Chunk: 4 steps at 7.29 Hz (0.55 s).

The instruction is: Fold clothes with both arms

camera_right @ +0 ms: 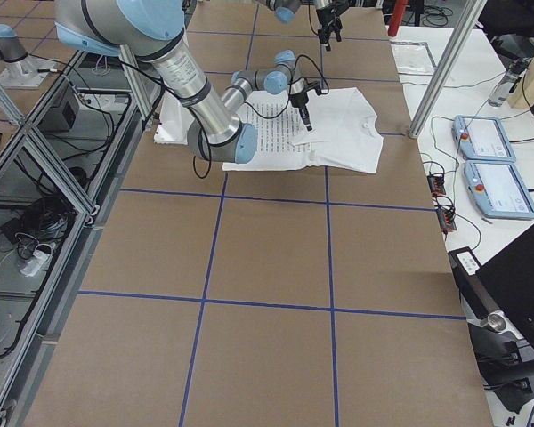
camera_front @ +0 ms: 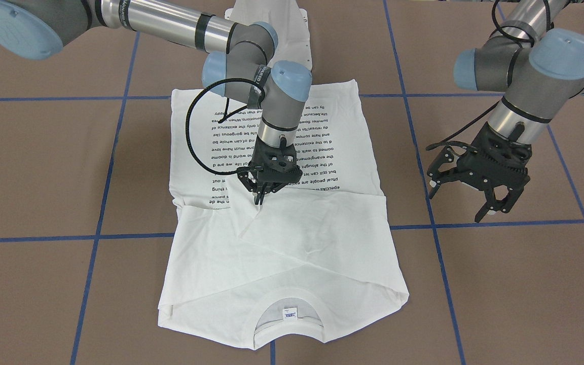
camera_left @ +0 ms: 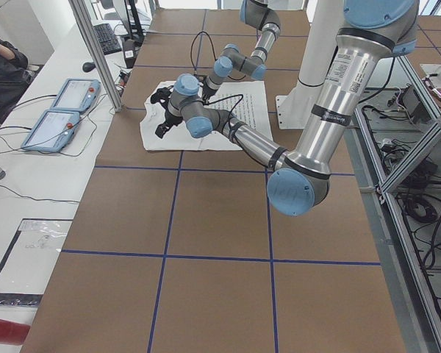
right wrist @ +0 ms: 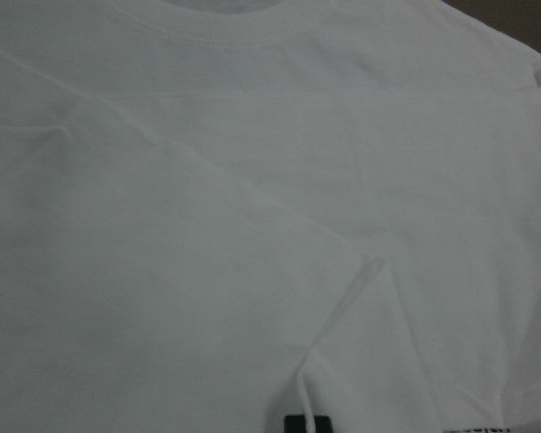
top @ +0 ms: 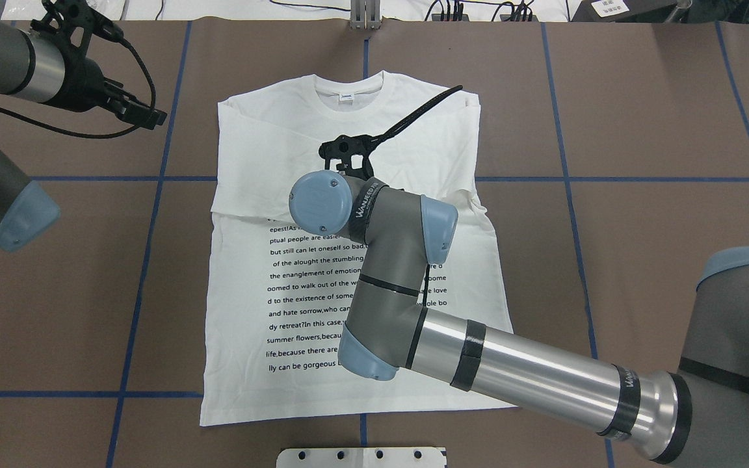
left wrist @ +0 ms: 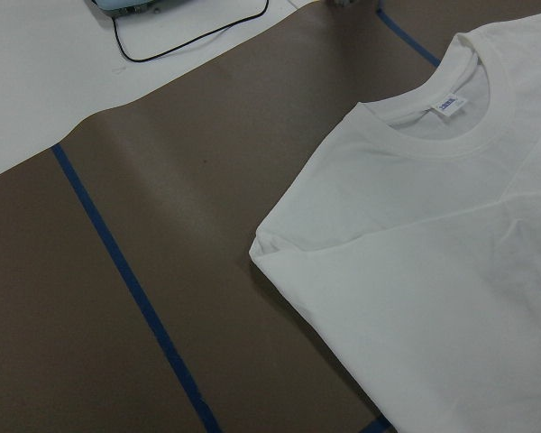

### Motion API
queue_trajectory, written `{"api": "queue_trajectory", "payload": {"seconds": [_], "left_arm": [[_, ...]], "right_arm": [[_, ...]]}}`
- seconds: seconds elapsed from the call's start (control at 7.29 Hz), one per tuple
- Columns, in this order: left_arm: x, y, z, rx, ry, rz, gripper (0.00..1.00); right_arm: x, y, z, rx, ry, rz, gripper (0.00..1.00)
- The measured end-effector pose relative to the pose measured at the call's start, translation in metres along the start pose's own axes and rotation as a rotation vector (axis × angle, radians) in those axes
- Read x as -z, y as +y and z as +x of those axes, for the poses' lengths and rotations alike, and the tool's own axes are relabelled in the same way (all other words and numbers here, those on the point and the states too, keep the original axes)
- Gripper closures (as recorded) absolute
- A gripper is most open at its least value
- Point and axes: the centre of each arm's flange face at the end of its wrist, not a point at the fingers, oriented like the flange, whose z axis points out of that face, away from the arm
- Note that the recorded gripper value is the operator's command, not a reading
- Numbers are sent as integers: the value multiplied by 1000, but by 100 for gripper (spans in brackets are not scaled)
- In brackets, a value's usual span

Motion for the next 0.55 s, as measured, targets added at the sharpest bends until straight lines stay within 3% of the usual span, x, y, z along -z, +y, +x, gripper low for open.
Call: {"api": "queue_trajectory", "payload": {"seconds": [0.55], "left_arm": [[1, 0, 3, 34, 5, 5, 0]], "right_arm": [[-15, 12, 101, 76, 7, 26, 100]]}}
